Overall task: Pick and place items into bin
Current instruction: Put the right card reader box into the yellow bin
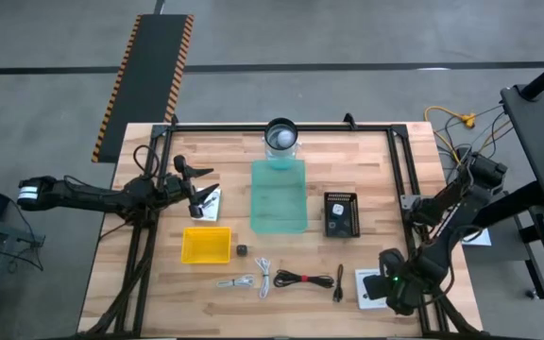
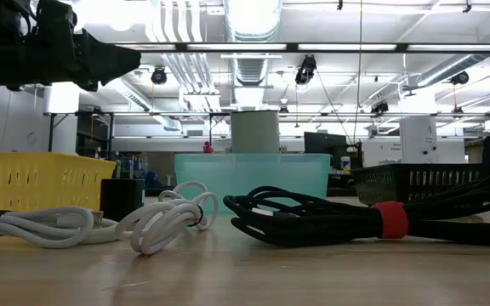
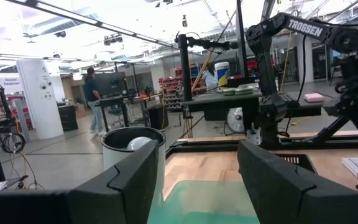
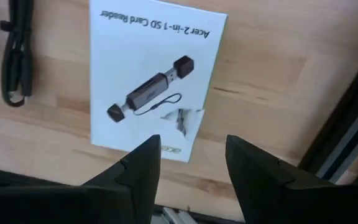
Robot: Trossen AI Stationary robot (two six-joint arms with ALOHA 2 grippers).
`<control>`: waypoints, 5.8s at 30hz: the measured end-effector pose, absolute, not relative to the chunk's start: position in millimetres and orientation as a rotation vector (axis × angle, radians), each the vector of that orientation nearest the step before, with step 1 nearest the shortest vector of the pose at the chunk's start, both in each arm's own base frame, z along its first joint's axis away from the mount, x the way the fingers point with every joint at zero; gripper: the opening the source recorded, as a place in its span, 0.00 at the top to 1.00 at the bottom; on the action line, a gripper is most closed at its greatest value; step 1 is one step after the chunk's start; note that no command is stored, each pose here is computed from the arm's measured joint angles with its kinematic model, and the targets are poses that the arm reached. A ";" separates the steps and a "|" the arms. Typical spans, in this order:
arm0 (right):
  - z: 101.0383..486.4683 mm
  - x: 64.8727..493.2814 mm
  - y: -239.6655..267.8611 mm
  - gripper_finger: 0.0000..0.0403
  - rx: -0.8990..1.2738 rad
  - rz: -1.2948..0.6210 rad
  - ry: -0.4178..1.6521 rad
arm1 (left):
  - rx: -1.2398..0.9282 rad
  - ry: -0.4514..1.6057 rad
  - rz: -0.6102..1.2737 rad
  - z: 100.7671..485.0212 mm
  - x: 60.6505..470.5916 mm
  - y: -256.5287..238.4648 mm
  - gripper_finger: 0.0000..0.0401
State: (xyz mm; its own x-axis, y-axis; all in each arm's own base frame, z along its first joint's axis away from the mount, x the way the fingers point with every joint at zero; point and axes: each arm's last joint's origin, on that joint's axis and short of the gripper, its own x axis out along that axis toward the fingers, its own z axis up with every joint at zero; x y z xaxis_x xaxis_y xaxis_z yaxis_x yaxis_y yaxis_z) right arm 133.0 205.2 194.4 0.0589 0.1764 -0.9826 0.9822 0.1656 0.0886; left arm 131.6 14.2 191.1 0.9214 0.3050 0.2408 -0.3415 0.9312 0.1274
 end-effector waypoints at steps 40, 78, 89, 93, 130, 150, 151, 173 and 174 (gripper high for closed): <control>170.5 141.5 235.4 0.73 0.979 -1.020 1.413 | 0.165 -0.234 0.335 192.3 131.4 14.2 0.49; 149.4 143.4 242.0 0.73 0.946 -1.023 1.468 | 0.168 -0.232 0.335 191.9 131.3 14.2 0.49; 141.3 144.8 244.5 0.75 0.919 -1.016 1.483 | 0.169 -0.232 0.335 192.0 131.3 14.2 0.49; 142.0 145.8 246.4 0.80 0.927 -0.991 1.489 | 0.169 -0.233 0.335 192.0 131.3 14.2 0.49; 170.9 161.0 244.3 0.98 0.691 -0.800 1.056 | 0.168 -0.240 0.336 192.7 131.1 14.2 0.49; 169.4 236.8 177.4 0.98 0.119 -0.891 0.344 | 0.160 -0.233 0.300 191.1 131.6 13.3 0.49; 170.7 239.8 173.8 0.98 0.083 -0.896 0.310 | 0.154 -0.235 0.280 190.9 131.7 12.8 0.49; 186.9 317.0 104.7 0.98 -0.194 -1.156 0.139 | 0.179 -0.318 -0.121 193.5 149.2 1.9 0.49; 189.2 318.5 105.5 0.98 -0.211 -1.153 0.154 | 0.179 -0.320 -0.117 194.0 152.2 2.2 0.49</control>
State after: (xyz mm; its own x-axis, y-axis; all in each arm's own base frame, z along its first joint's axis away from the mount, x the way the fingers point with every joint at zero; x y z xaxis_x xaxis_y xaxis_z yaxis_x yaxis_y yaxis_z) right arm 318.5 105.5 189.2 0.3988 -0.9170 -0.0123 0.8880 0.3895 -0.2443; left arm 152.2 2.2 194.0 0.9427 -0.1423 0.3017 0.0858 0.9775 0.1929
